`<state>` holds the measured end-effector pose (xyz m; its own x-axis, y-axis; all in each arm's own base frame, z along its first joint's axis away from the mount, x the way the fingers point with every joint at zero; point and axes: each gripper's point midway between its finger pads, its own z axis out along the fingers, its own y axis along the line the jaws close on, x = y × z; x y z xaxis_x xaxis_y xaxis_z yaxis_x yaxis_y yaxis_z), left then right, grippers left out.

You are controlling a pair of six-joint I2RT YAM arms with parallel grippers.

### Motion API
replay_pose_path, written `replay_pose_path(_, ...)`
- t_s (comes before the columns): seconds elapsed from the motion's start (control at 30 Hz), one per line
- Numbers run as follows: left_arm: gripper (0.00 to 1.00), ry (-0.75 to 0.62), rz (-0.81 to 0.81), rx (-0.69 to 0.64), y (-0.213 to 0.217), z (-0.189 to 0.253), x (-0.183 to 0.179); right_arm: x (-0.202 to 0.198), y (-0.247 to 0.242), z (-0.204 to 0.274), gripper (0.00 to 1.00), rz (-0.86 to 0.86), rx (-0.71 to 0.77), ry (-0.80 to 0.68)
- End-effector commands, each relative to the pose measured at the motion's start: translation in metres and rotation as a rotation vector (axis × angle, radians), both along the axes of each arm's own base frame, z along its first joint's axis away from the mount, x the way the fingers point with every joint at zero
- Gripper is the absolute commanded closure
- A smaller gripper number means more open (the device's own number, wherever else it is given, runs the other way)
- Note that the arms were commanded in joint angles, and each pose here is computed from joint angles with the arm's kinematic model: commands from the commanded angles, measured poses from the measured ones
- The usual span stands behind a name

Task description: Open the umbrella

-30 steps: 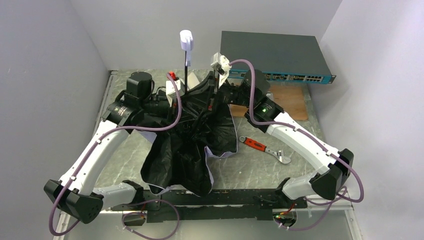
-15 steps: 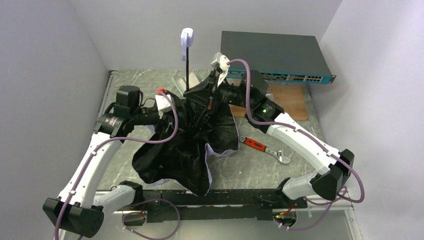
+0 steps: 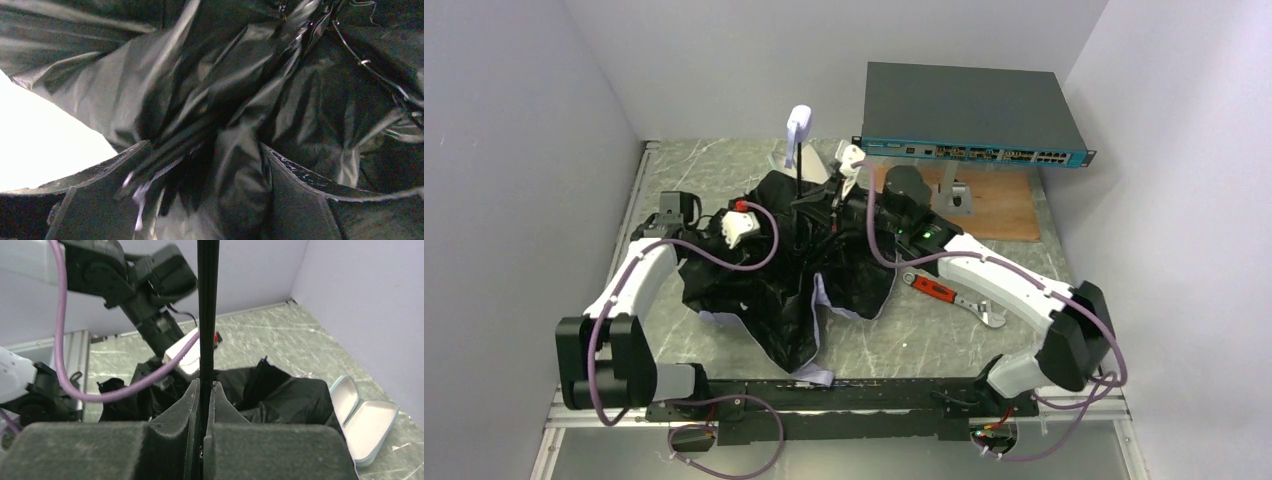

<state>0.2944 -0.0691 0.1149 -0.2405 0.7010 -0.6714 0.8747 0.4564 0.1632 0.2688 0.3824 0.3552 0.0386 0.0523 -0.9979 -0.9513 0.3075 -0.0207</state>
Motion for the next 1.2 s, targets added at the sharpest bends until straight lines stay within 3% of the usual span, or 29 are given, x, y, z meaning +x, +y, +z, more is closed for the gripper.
replay_pose_path(0.0,0.20,-0.089,0.027,-0.042,0.022,0.014,0.024,0.014,0.009,-0.001,1.00,-0.004,0.044,-0.138)
replay_pose_path(0.07,0.17,-0.133,0.022,-0.156,0.017,0.039,0.022,0.015,0.011,-0.017,1.00,0.000,0.019,-0.122)
replay_pose_path(0.13,0.02,-0.202,-0.004,-0.246,0.005,0.068,0.019,0.014,0.011,-0.025,1.00,0.009,0.005,-0.108)
replay_pose_path(0.17,0.01,-0.246,-0.032,-0.296,-0.004,0.084,0.016,0.012,0.011,-0.026,1.00,0.017,0.003,-0.101)
replay_pose_path(0.2,0.00,-0.278,-0.049,-0.348,-0.013,0.099,0.012,0.011,0.012,-0.026,0.94,0.022,0.001,-0.094)
replay_pose_path(0.33,0.00,-0.342,-0.133,-0.413,-0.043,0.126,0.000,0.010,0.008,-0.039,0.29,0.017,-0.045,-0.071)
replay_pose_path(0.4,0.00,-0.349,-0.180,-0.399,-0.051,0.126,-0.005,0.009,0.001,-0.053,0.19,0.008,-0.102,-0.065)
replay_pose_path(0.5,0.06,-0.349,-0.236,-0.367,-0.055,0.118,-0.009,0.003,-0.014,-0.079,0.20,0.020,-0.197,-0.059)
replay_pose_path(0.73,0.30,-0.366,-0.454,-0.244,-0.076,0.080,-0.028,0.006,-0.025,-0.140,0.50,0.032,-0.379,-0.058)
replay_pose_path(1.0,0.40,-0.374,-0.581,-0.200,-0.104,0.061,-0.033,0.012,0.001,-0.173,0.51,0.099,-0.430,0.041)
replay_pose_path(1.17,0.53,-0.349,-0.560,-0.099,-0.098,0.023,-0.022,0.011,0.009,-0.208,0.65,0.132,-0.461,0.072)
